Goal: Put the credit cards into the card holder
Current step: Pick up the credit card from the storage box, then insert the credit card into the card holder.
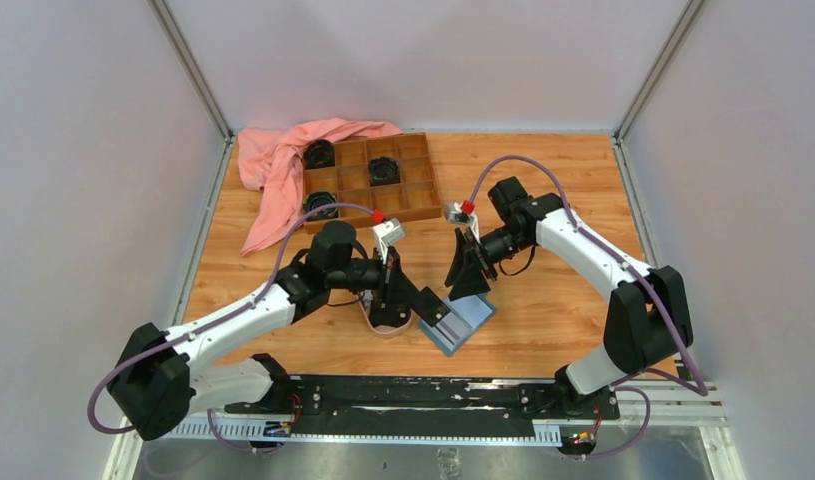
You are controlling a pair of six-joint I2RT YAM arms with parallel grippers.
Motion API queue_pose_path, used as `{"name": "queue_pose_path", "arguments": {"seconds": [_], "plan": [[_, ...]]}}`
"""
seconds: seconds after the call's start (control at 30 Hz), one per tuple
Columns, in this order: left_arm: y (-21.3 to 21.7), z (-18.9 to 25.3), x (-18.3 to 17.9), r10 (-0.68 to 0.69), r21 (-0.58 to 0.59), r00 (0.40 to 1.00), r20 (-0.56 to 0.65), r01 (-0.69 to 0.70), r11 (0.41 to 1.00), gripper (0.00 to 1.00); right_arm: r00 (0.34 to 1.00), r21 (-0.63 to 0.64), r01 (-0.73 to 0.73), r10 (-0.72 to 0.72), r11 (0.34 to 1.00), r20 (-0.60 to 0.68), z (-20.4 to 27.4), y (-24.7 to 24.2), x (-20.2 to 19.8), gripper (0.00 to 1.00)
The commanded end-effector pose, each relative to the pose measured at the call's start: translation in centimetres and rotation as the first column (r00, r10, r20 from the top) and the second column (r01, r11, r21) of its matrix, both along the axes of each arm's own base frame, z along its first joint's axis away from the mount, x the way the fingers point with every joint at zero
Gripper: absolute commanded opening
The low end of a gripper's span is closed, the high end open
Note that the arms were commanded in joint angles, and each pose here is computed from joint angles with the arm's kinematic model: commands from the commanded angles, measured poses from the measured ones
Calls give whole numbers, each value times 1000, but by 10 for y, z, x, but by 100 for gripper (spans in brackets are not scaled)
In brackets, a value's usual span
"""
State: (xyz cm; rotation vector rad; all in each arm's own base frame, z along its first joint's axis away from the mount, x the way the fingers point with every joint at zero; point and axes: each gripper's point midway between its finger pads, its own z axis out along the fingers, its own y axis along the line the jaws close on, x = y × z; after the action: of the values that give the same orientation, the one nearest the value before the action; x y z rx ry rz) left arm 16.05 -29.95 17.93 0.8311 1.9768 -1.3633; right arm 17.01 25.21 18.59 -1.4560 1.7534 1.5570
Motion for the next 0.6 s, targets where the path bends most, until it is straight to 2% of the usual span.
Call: {"name": "queue_pose_path", "arguments": {"seconds": [0.0, 0.57], "plan": [[-14, 11, 7, 7, -34, 997, 78, -4, 999, 0, 996, -5, 38, -38, 999, 86, 13, -12, 8, 52], [-36, 9, 5, -23, -65, 995, 98, 29, 997, 0, 997, 21, 62, -61, 998, -36, 10, -10, 12, 51]]}}
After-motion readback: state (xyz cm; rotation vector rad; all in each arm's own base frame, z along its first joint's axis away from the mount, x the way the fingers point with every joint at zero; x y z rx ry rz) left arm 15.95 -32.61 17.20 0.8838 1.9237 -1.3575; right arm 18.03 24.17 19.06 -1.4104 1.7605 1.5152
